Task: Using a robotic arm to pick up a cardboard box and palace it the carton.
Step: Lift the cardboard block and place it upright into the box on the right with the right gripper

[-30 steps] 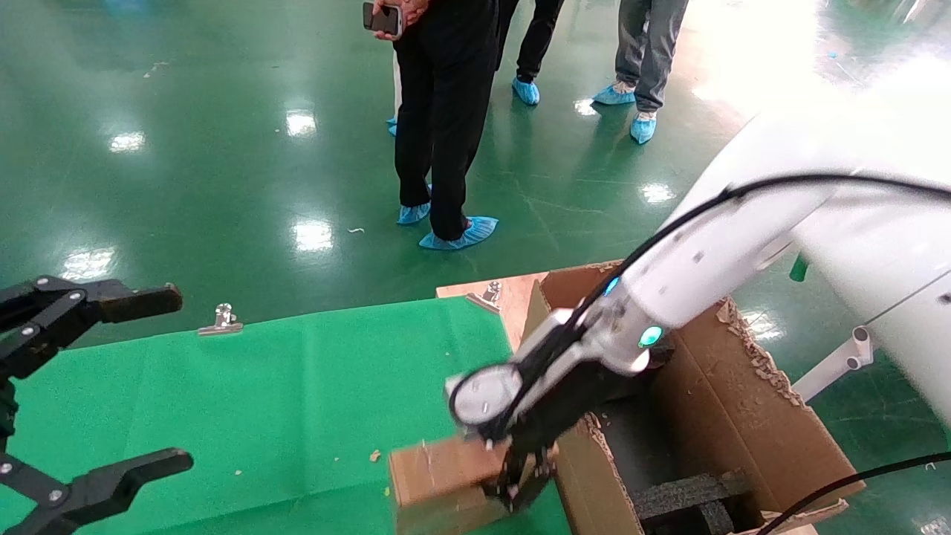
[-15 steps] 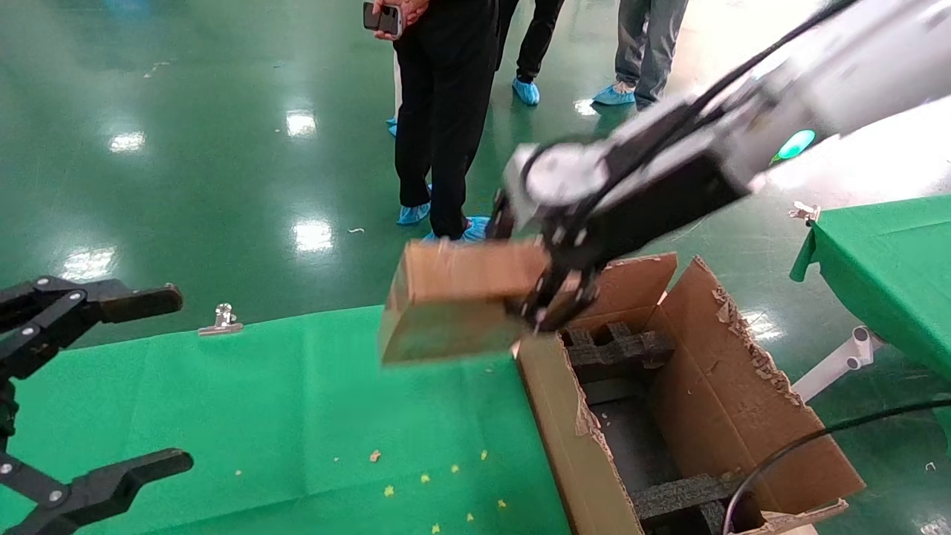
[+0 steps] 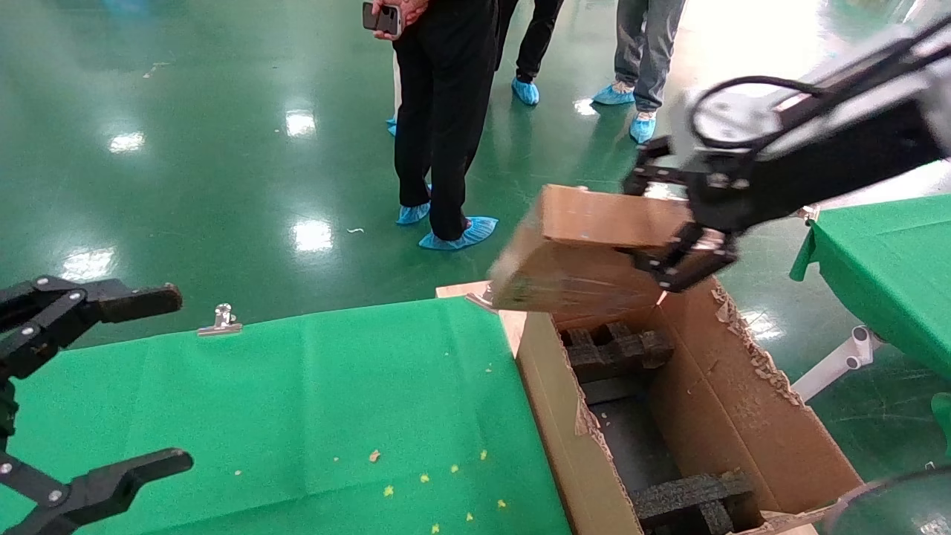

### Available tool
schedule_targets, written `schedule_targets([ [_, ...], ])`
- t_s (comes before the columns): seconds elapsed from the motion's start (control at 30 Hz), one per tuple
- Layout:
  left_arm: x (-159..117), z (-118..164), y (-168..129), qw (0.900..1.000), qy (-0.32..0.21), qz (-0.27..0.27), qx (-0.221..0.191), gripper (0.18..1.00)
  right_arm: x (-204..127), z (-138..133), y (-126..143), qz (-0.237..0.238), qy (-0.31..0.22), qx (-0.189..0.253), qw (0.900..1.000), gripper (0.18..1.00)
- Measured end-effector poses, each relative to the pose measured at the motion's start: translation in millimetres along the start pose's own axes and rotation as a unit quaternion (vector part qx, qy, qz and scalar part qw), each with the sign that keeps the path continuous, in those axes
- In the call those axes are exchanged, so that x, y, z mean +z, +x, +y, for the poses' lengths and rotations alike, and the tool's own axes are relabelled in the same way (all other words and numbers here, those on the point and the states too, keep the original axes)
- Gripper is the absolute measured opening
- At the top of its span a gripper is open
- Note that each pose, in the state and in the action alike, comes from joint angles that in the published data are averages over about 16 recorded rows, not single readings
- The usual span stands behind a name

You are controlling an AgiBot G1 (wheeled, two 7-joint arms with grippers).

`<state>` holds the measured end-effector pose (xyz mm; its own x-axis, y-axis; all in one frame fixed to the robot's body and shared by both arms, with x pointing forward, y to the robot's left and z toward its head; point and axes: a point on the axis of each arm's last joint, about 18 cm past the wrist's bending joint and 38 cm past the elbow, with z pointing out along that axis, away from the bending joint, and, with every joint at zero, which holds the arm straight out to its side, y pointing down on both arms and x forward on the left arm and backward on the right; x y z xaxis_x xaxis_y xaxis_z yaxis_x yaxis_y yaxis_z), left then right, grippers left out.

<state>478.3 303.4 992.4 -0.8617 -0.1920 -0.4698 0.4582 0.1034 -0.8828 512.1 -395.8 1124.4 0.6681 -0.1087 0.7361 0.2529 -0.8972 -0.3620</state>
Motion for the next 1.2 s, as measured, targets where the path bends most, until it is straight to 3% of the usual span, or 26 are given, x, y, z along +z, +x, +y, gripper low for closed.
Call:
schedule_targets([
  [0.33,0,0,0,1.0000,0.000,0.000,0.000,1.000,-41,58,-31,0.023,-0.064,0.092,0.993,0.315],
  [0.6,0,0,0,1.0000,0.000,0.000,0.000,1.000,-45,108,-60,0.041,-0.086,0.210,0.973,0.313],
  [0.83,0,0,0,1.0000,0.000,0.000,0.000,1.000,-32,149,-82,0.076,-0.083,0.330,0.937,0.312],
  [1.2,0,0,0,1.0000,0.000,0.000,0.000,1.000,-8,193,-119,0.138,-0.061,0.483,0.862,0.311],
])
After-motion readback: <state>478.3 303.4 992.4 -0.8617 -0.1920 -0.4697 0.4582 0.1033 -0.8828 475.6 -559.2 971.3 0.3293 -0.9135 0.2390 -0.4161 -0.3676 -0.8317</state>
